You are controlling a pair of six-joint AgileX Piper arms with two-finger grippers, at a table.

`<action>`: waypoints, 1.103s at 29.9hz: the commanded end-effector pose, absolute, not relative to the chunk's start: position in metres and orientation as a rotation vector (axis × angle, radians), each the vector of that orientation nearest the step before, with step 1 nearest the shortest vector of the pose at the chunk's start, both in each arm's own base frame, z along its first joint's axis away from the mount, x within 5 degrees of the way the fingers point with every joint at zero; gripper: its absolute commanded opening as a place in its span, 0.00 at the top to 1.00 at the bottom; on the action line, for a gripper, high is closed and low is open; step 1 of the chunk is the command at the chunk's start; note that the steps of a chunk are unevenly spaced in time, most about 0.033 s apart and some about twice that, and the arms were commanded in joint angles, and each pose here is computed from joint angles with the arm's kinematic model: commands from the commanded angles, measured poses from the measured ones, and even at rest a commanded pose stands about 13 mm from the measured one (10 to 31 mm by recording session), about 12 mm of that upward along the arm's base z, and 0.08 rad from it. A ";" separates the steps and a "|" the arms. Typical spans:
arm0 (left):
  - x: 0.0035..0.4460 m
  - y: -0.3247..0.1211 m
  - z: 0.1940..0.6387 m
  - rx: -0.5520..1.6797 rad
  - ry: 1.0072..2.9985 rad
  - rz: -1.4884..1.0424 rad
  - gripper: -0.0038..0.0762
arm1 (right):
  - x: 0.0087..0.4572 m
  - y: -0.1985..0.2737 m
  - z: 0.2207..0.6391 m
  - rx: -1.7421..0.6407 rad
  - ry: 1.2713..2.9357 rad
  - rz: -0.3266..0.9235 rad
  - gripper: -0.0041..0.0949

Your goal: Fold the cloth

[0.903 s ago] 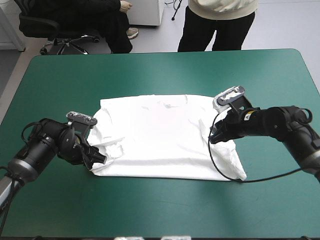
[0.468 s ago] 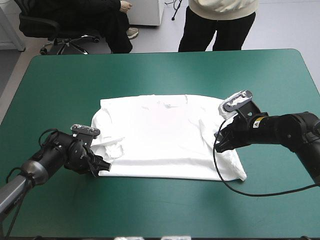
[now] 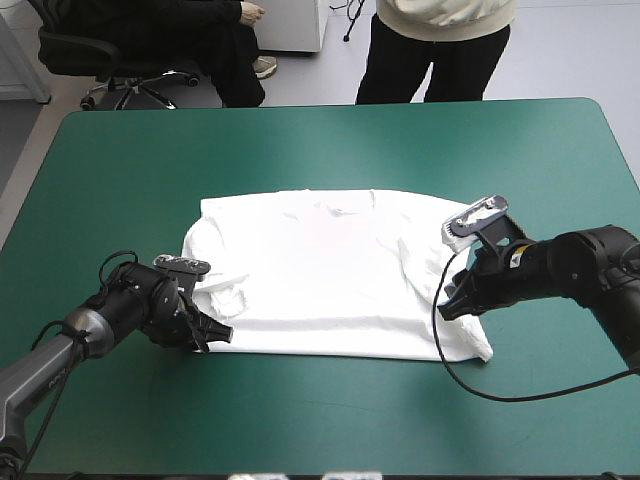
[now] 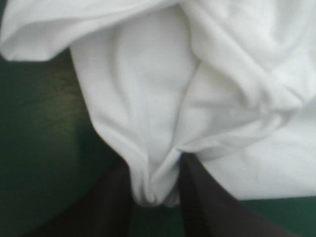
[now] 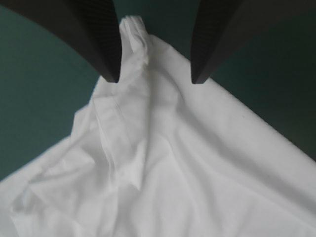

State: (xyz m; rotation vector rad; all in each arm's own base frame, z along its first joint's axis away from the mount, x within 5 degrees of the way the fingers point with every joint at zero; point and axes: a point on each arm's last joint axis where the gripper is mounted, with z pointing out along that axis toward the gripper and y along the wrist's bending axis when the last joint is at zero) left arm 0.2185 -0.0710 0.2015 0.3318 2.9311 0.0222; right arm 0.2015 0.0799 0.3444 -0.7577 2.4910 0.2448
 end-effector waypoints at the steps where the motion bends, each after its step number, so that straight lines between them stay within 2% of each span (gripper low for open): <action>1: 0.222 -0.071 0.199 0.387 2.907 0.058 0.97 | 0.197 0.070 0.338 -0.673 2.520 0.157 0.56; 5: 0.223 -0.071 0.199 0.386 2.905 0.057 0.97 | 0.195 0.068 0.307 -0.606 2.591 0.158 0.56; 11: 0.221 -0.070 0.199 0.419 2.923 0.070 0.97 | 0.191 0.064 0.268 -0.565 2.681 0.125 0.45; 16: 0.220 -0.070 0.199 0.431 2.929 0.074 0.97 | 0.188 0.059 0.247 -0.510 2.718 0.071 0.45; 23: 0.220 -0.069 0.198 0.446 2.933 0.081 0.97 | 0.193 0.062 0.223 -0.496 2.748 0.091 0.51; 28: 0.220 -0.069 0.198 0.446 2.933 0.081 0.97 | 0.200 0.064 0.215 -0.488 2.756 0.098 0.63; 31: 0.220 -0.069 0.198 0.452 2.932 0.081 0.97 | 0.199 0.064 0.214 -0.521 2.770 0.091 0.80; 33: 0.220 -0.069 0.198 0.457 2.928 0.086 0.97 | 0.196 0.063 0.213 -0.560 2.794 0.083 0.98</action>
